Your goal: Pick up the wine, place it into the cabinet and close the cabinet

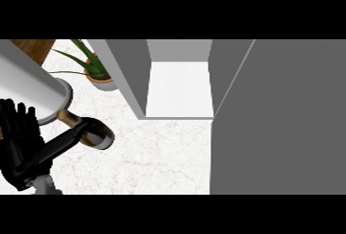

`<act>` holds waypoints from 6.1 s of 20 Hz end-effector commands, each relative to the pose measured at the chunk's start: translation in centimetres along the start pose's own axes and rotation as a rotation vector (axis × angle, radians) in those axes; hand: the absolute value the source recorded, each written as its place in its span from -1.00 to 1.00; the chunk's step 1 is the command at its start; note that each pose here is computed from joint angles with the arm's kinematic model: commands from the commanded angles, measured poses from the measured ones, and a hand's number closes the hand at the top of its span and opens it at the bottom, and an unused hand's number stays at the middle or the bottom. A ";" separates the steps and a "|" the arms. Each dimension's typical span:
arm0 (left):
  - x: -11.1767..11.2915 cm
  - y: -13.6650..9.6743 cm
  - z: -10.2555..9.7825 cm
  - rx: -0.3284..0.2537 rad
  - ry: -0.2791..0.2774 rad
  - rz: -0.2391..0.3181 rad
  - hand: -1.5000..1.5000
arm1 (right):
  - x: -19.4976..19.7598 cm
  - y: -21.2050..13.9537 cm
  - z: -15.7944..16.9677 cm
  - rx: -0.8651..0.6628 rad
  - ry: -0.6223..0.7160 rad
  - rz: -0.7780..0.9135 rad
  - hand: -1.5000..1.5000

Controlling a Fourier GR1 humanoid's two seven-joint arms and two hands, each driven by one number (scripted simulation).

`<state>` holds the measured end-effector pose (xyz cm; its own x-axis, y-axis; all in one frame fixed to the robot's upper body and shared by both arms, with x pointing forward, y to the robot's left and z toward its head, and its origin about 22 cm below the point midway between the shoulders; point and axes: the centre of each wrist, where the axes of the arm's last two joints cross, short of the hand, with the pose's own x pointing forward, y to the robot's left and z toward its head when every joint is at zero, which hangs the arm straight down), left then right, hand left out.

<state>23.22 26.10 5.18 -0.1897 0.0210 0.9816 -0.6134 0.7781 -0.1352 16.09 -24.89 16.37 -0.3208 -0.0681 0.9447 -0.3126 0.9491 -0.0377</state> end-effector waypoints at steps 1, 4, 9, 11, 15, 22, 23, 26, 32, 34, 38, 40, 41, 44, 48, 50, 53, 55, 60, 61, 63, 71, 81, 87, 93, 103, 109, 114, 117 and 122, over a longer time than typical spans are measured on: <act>-1.8 0.8 0.0 -0.005 0.025 0.005 -1.00 | 0.8 -0.9 0.4 0.002 -0.038 0.004 -1.00; -3.2 2.8 1.5 0.012 0.024 -0.002 -1.00 | 0.3 0.5 0.8 0.014 -0.011 0.004 -1.00; -4.4 3.1 0.2 0.006 0.063 -0.045 -1.00 | 0.9 1.2 1.1 0.008 0.003 -0.008 -1.00; -6.1 3.9 1.5 0.005 0.057 -0.034 -1.00 | -1.5 0.4 0.5 0.000 -0.012 -0.002 -1.00; -7.7 4.2 1.6 0.010 0.085 -0.035 -1.00 | 0.4 0.2 0.3 0.012 -0.010 -0.009 -1.00; -10.8 5.3 2.1 0.004 0.099 -0.020 -1.00 | 0.1 1.7 -0.9 0.007 -0.008 0.002 -1.00; -10.0 3.6 -0.4 -0.013 0.113 -0.013 -1.00 | 0.8 0.2 -0.5 0.015 0.003 -0.011 -1.00; -10.8 4.5 1.1 0.000 0.130 0.021 -1.00 | 0.7 0.6 -1.0 0.025 -0.013 0.023 -1.00; -13.8 4.8 1.8 -0.019 0.145 -0.005 -1.00 | 1.2 0.9 1.0 0.007 -0.002 0.009 -1.00; -15.0 4.2 0.2 -0.029 0.154 -0.007 -1.00 | -0.1 -1.0 -1.2 -0.007 -0.042 0.004 -1.00; -15.9 4.8 -0.5 -0.026 0.160 0.006 -1.00 | 0.9 1.1 2.3 0.014 -0.016 0.023 -1.00; -16.3 4.5 -1.1 -0.021 0.145 0.012 -1.00 | 0.7 -0.4 1.2 0.008 -0.016 0.018 -1.00; -18.1 3.4 1.5 -0.025 0.160 0.002 -1.00 | -0.4 0.6 -1.0 0.020 -0.014 0.032 -1.00; -16.8 2.6 2.0 -0.010 0.171 0.034 -1.00 | 0.0 0.0 -0.8 0.001 -0.013 0.024 -1.00; -18.4 4.0 -0.2 0.009 0.160 0.097 -1.00 | -0.4 0.2 -0.4 -0.001 -0.017 0.031 -1.00; -19.8 5.7 0.5 0.011 0.160 0.140 -1.00 | 0.3 1.1 0.5 -0.016 -0.015 0.031 -1.00; -20.4 4.7 1.1 0.003 0.143 0.172 -1.00 | 1.3 0.8 1.0 -0.010 -0.029 0.035 -1.00; -20.5 6.3 0.7 -0.016 0.147 0.169 -1.00 | 2.0 1.0 0.7 -0.008 -0.027 0.029 -1.00; -21.3 5.1 1.8 -0.024 0.148 0.181 -1.00 | 0.8 -0.8 -0.3 -0.016 -0.025 0.023 -1.00; -21.2 4.9 1.0 -0.022 0.149 0.193 1.00 | -0.6 1.3 -0.2 0.001 -0.015 0.015 -1.00; -21.0 4.5 0.0 -0.049 0.155 0.204 1.00 | -0.8 1.2 0.3 -0.003 -0.021 0.035 -1.00; -21.7 4.6 1.4 -0.067 0.157 0.190 1.00 | -0.6 0.6 -0.9 -0.002 -0.034 0.036 -1.00; -23.5 8.7 8.1 -0.568 0.272 0.205 1.00 | -0.4 -0.1 -0.6 -0.039 0.002 0.045 -1.00; -23.1 9.4 10.1 -0.561 0.190 0.269 1.00 | 0.0 -1.4 -0.2 -0.040 -0.003 0.041 -1.00; -20.5 8.4 9.3 -0.658 0.148 0.369 1.00 | -0.1 -0.7 -0.4 -0.040 -0.006 0.045 -1.00; -12.5 4.6 11.8 -0.661 0.088 0.383 1.00 | -0.2 0.2 0.6 -0.012 0.014 0.026 -1.00; -7.4 1.1 10.0 -0.703 0.088 0.427 1.00 | -0.9 0.9 0.5 -0.005 0.004 0.010 -1.00; -3.3 -1.7 8.8 -0.696 0.024 0.384 1.00 | -1.3 0.8 0.0 -0.008 0.007 0.003 -1.00; -1.9 -3.4 6.5 -0.701 0.053 0.416 1.00 | -0.4 -0.5 -0.6 -0.014 0.009 0.034 -1.00; -2.0 -6.6 5.9 -0.696 0.032 0.387 1.00 | -2.3 -1.4 0.2 -0.016 0.003 0.010 -1.00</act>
<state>21.15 17.63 1.88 -0.2458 0.3953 0.8851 0.1203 0.9185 -0.3768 17.00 -25.58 14.85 -0.3195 -0.0503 0.9463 -0.2982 0.9532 -0.0500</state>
